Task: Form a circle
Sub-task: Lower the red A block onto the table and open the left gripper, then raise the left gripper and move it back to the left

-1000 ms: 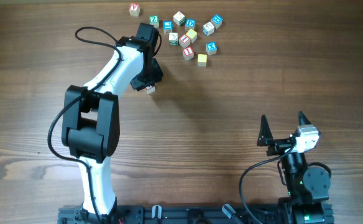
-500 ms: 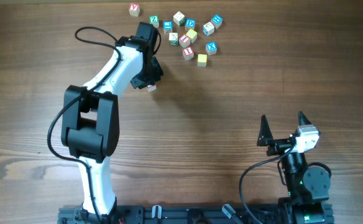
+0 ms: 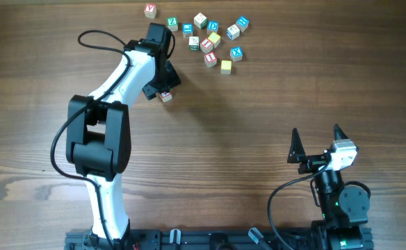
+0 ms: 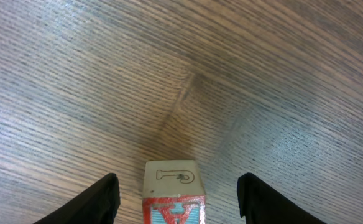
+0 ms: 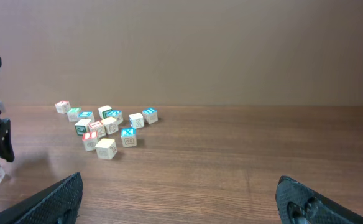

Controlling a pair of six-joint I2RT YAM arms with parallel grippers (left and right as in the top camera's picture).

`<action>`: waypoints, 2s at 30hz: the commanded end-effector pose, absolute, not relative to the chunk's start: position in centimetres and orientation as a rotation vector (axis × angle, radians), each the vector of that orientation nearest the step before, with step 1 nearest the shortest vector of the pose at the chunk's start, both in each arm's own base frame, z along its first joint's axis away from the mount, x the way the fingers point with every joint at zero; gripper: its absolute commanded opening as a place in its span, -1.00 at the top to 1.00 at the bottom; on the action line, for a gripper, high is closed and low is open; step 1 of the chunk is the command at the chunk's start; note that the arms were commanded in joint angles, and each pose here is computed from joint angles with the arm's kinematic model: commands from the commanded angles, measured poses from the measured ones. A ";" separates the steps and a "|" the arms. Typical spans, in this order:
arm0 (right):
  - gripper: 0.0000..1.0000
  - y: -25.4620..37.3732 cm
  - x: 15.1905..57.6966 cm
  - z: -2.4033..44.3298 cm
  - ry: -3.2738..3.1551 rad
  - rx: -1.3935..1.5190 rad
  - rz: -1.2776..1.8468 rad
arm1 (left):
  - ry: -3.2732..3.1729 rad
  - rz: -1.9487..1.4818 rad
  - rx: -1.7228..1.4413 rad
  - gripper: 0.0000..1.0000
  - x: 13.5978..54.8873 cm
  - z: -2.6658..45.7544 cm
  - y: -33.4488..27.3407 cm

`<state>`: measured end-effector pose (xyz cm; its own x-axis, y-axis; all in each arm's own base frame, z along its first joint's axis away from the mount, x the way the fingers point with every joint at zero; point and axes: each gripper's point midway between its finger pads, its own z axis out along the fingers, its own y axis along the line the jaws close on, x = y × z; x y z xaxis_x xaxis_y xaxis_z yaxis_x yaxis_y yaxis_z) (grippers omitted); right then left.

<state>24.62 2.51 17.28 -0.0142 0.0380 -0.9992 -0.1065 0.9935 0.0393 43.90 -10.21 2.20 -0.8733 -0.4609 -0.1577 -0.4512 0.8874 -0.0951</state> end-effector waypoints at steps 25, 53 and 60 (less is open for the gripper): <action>-0.99 2.5 24.6 17.5 1.571 -0.062 0.113 | 2.597 0.011 -0.567 -1.00 51.8 13.3 -6.3; -1.00 2.5 24.6 17.5 1.570 -0.062 0.113 | 2.597 0.011 -0.567 -1.00 51.8 13.3 -6.3; -1.00 2.5 24.6 17.5 1.571 -0.062 0.113 | 2.597 0.011 -0.567 -1.00 51.8 13.3 -6.3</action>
